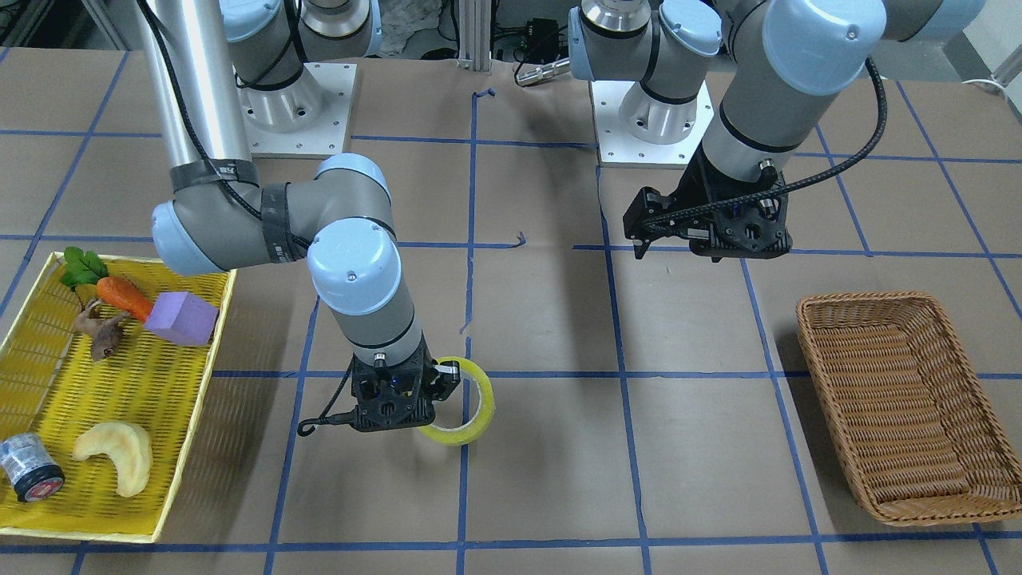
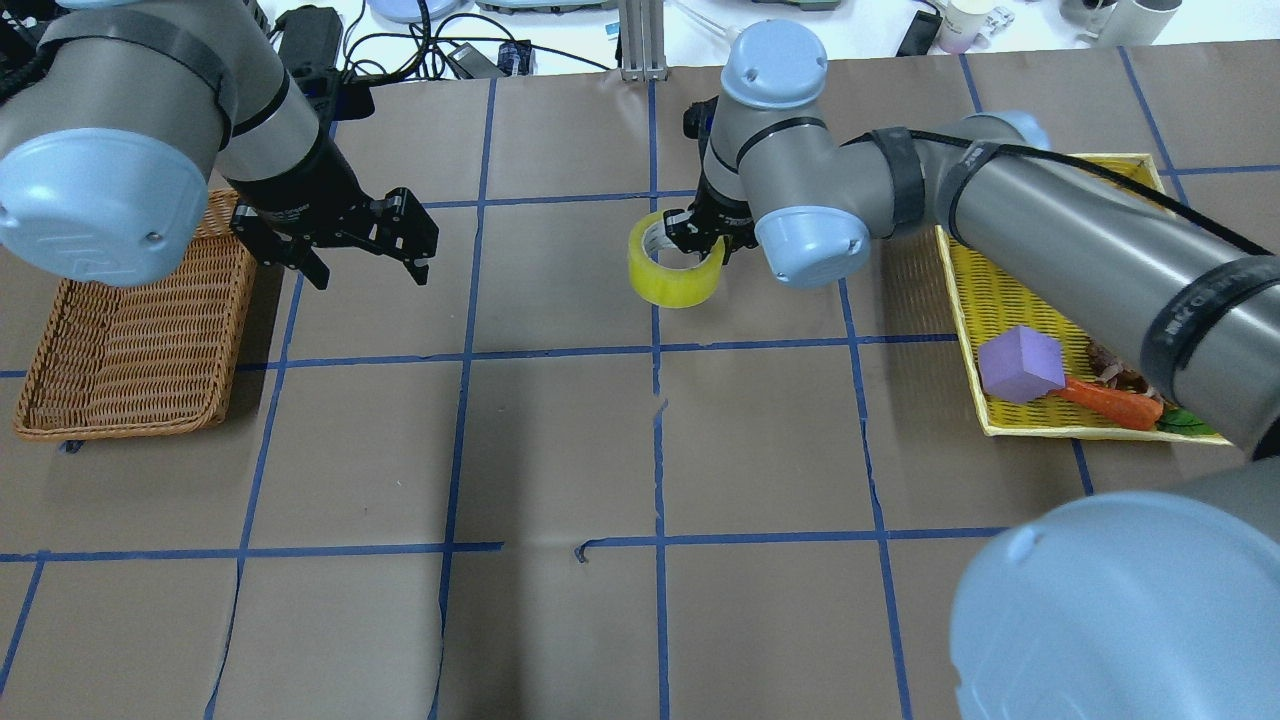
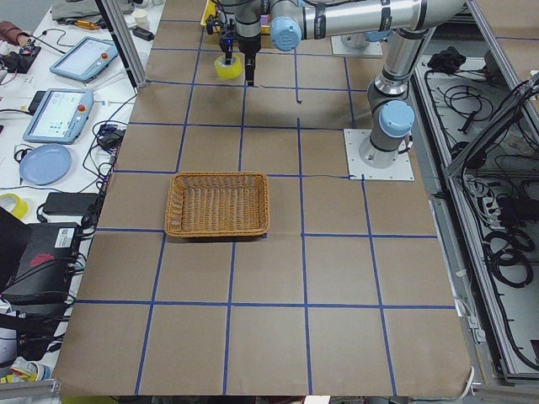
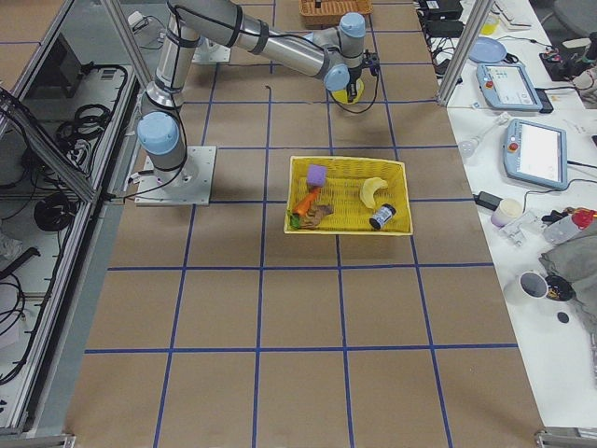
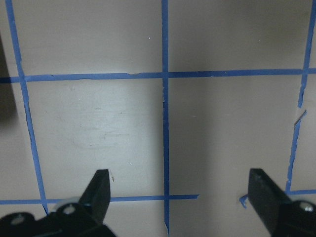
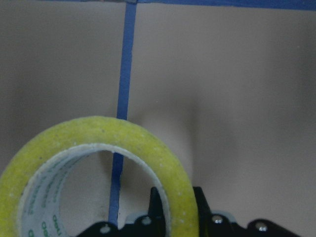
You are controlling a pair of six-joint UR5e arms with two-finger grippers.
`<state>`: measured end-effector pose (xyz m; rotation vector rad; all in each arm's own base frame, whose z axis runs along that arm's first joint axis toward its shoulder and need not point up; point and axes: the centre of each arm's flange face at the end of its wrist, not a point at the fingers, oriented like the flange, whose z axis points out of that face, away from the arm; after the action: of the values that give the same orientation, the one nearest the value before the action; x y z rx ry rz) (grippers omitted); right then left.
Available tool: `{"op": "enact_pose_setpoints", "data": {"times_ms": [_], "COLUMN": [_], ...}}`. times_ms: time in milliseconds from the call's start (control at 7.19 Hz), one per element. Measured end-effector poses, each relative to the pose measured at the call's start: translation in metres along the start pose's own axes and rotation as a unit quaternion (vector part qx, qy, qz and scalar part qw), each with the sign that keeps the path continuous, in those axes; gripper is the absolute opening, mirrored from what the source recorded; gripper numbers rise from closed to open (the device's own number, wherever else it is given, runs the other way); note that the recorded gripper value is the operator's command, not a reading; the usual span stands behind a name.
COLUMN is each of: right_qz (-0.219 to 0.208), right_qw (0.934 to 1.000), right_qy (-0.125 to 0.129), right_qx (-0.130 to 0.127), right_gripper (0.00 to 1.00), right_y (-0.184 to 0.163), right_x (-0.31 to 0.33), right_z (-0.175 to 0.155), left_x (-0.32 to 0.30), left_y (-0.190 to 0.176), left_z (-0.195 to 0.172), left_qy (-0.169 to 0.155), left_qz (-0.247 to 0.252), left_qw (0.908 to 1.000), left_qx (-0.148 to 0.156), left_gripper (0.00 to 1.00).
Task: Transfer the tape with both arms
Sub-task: 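Lift the tape roll with the right gripper and carry it to table center, then release the tape roll on the table and raise the right gripper back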
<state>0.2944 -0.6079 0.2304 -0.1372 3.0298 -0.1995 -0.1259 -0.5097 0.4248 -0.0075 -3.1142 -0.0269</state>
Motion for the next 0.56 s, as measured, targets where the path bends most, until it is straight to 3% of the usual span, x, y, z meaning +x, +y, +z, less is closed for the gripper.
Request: {"op": "enact_pose_setpoints", "data": {"times_ms": [139, 278, 557], "right_qz": [-0.001, -0.004, -0.005], "right_qw": [1.0000, 1.0000, 1.0000], "right_qy": [-0.001, 0.000, 0.000], "right_qx": [-0.004, -0.009, -0.008], "right_gripper": [0.44, 0.99, 1.00], "right_y": [0.002, 0.004, 0.003], "right_x": [-0.004, -0.007, -0.009], "right_z": [0.017, 0.029, 0.030], "left_x": [0.000, 0.000, 0.000], "left_y": [0.000, 0.000, 0.000], "left_z": [0.000, 0.000, 0.000], "left_qy": [0.000, 0.000, 0.000], "left_qz": [0.000, 0.000, 0.000], "left_qw": [1.0000, 1.0000, 1.0000], "left_qx": [0.000, -0.001, -0.001], "left_gripper": [1.00, 1.00, 1.00]}}
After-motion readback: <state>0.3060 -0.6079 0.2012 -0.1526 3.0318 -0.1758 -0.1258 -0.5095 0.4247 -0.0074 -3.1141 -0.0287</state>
